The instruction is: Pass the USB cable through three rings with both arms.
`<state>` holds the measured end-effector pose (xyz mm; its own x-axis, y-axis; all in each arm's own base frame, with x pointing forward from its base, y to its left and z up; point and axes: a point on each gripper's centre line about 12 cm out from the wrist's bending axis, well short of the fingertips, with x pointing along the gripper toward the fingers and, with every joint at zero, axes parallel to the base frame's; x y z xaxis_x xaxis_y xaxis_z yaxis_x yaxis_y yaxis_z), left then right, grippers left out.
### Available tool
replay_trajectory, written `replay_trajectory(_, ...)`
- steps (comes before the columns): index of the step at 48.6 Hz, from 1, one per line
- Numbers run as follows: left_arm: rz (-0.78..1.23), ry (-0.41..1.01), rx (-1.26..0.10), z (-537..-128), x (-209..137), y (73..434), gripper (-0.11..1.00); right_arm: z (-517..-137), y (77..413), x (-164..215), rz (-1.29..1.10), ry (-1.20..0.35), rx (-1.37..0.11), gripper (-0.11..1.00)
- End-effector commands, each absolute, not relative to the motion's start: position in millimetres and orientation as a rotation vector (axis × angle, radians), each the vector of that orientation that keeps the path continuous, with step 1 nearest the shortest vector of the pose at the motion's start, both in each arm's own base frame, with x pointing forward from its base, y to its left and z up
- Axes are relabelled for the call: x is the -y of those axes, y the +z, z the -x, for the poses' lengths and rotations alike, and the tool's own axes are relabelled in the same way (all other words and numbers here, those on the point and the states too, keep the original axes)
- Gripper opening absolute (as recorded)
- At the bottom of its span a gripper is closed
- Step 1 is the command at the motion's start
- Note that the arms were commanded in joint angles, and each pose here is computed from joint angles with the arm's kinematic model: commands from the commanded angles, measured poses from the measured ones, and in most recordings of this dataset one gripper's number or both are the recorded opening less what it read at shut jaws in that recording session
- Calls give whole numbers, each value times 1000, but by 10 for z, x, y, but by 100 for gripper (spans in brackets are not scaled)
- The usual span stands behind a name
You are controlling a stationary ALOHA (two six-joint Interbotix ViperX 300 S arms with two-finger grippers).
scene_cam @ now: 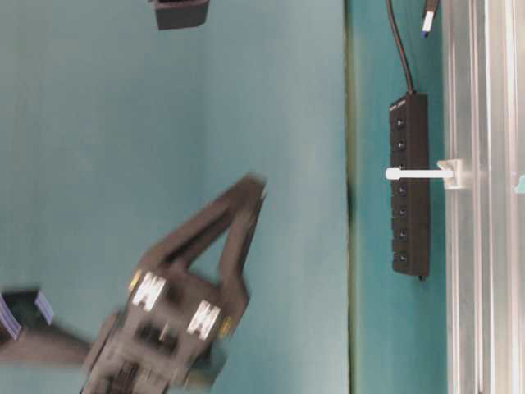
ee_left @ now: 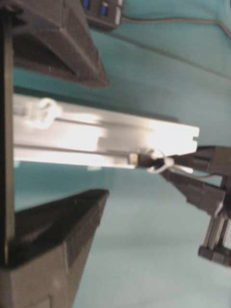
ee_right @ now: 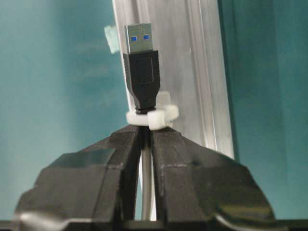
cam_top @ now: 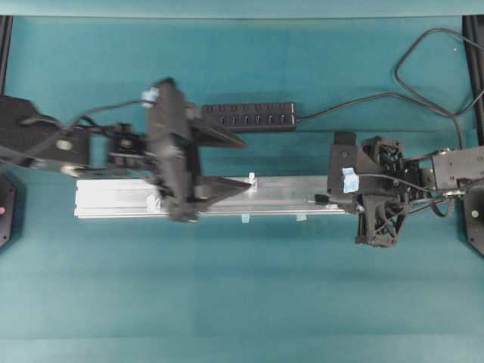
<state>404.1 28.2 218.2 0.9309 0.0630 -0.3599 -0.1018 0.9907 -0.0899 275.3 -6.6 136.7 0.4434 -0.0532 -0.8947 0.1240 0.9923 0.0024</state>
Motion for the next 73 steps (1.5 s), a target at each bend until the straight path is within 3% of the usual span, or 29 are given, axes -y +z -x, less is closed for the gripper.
replay_trajectory(1,103,79,-353,-4226,-281,2184,84,-2778,1414,70,-76,-111,-1075,-5)
replay_trajectory(25,100,63,-506,-4818,-204,1526,86,-2774,1410,70,-76,-111,-1077,-5)
replay_trajectory(73,94,52,-508,-5230,-166,1347,86,-2785,1413,74,-77,-112,-1071,-5)
